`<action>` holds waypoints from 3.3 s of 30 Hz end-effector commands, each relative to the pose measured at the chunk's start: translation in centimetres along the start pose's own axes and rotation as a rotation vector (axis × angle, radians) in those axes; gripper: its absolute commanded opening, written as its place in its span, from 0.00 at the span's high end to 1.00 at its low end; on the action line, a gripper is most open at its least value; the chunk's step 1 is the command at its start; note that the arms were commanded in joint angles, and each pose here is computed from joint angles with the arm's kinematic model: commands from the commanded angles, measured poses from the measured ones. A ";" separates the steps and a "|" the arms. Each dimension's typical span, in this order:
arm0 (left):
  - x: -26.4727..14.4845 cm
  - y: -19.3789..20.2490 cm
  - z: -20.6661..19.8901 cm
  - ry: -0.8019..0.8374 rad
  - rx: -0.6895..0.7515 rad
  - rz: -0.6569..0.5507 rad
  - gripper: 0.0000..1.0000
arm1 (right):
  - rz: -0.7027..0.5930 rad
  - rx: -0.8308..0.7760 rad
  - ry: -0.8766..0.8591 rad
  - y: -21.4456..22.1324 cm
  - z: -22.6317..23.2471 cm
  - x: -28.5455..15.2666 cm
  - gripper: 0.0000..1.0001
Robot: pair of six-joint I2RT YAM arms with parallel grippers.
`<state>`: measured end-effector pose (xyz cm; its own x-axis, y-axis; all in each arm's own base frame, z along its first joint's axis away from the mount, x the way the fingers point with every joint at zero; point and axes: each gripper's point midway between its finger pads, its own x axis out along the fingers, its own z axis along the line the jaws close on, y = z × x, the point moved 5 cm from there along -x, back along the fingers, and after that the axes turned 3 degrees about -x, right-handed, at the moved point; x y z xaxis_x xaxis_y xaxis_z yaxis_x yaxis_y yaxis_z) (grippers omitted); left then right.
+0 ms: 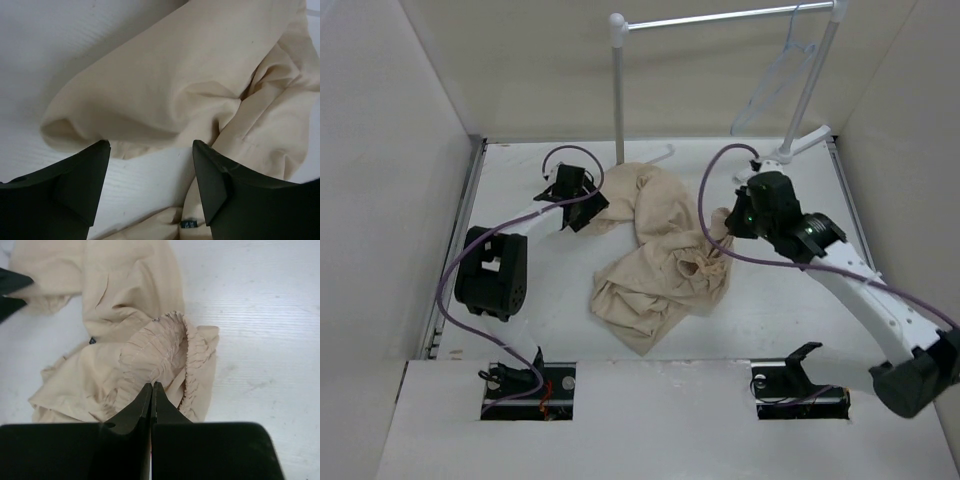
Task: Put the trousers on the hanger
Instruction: Flatten out the trousers at the center of the board.
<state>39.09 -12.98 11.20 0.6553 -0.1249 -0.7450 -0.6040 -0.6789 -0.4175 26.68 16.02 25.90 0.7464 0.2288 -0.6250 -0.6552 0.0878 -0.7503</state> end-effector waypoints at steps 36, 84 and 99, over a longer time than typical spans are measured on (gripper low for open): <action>-34.9 -19.6 -2.3 0.288 -0.207 -0.933 0.95 | -0.665 0.497 -0.329 -11.0 -3.1 -22.4 0.97; -7.9 -9.4 16.3 -0.245 -0.595 -0.314 1.00 | -0.527 0.805 0.015 -10.5 -18.8 -3.5 0.96; -21.6 -18.6 7.8 -0.040 -0.486 -0.693 0.99 | -0.602 0.892 0.004 -12.0 -19.9 -6.1 0.96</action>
<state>32.78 5.98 37.47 0.8848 0.3873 -0.2592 0.2250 -0.8420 -0.4903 31.44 -4.64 32.85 0.9642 -0.0640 -0.2574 -0.0809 0.8532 -0.5153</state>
